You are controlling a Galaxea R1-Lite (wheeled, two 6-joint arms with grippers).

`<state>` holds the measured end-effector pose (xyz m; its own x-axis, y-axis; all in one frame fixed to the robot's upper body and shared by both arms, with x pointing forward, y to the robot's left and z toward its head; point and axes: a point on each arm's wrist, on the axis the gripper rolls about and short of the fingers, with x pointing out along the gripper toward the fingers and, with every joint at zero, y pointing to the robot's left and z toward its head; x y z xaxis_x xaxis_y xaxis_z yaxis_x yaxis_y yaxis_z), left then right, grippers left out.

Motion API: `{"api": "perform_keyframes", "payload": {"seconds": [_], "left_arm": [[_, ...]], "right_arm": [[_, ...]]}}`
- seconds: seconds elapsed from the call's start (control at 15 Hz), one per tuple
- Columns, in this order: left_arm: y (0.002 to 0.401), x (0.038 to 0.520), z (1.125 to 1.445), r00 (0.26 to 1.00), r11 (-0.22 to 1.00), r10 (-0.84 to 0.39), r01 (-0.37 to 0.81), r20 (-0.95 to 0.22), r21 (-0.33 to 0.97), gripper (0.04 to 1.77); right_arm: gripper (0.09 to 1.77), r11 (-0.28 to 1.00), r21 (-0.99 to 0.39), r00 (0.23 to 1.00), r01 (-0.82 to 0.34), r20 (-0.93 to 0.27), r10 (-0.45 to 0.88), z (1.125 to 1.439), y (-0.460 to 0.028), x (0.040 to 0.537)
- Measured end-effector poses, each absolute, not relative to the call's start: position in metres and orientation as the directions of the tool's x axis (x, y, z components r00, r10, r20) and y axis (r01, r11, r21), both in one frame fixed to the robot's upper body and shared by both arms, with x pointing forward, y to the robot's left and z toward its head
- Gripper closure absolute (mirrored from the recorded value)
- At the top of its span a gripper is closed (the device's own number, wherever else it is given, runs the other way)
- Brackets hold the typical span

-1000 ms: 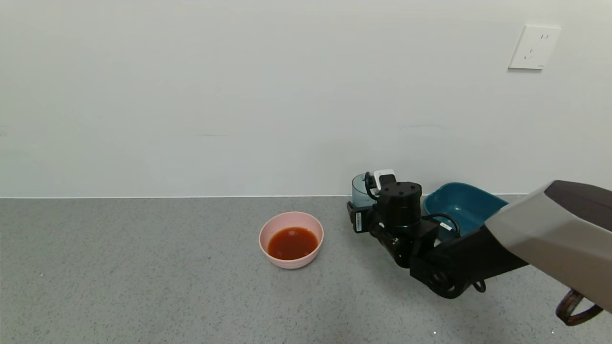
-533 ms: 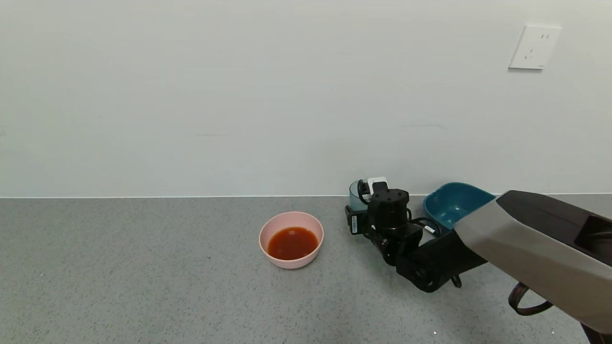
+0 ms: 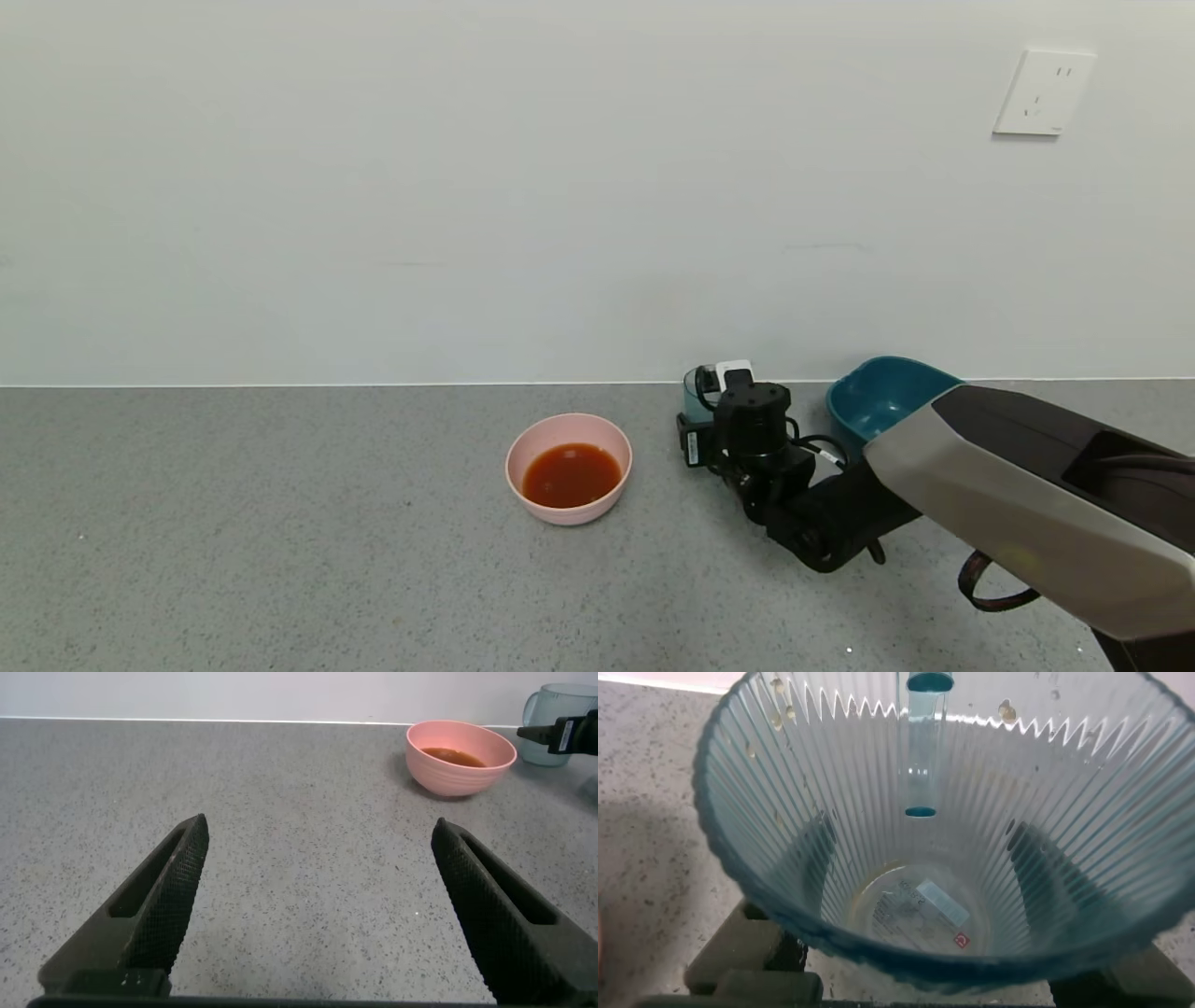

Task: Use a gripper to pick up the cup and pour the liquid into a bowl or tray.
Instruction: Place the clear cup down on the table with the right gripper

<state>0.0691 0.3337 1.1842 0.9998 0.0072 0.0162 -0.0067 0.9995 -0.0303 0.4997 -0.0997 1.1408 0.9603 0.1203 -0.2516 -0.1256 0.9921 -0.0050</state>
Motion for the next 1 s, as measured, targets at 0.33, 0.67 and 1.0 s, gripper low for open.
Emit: {"api": "perform_keyframes", "payload": {"seconds": [0.33, 0.67, 1.0], "left_arm": [[0.3337, 0.0691, 1.1842, 1.0, 1.0, 0.007, -0.007, 0.016, -0.03, 0.09], [0.3337, 0.0691, 1.1842, 1.0, 1.0, 0.007, -0.007, 0.016, -0.03, 0.09], [0.3337, 0.0691, 1.1842, 1.0, 1.0, 0.007, -0.007, 0.016, -0.03, 0.09]], "right_arm": [[0.49, 0.992, -0.01, 0.958, -0.126, -0.262, 0.119, 1.1355, -0.0995, 0.5], [0.49, 0.992, -0.013, 0.956, -0.128, -0.268, 0.12, 1.1336, -0.0987, 0.4996], [0.35, 0.992, -0.013, 0.956, -0.127, -0.27, 0.118, 1.1333, -0.0993, 0.4998]]}}
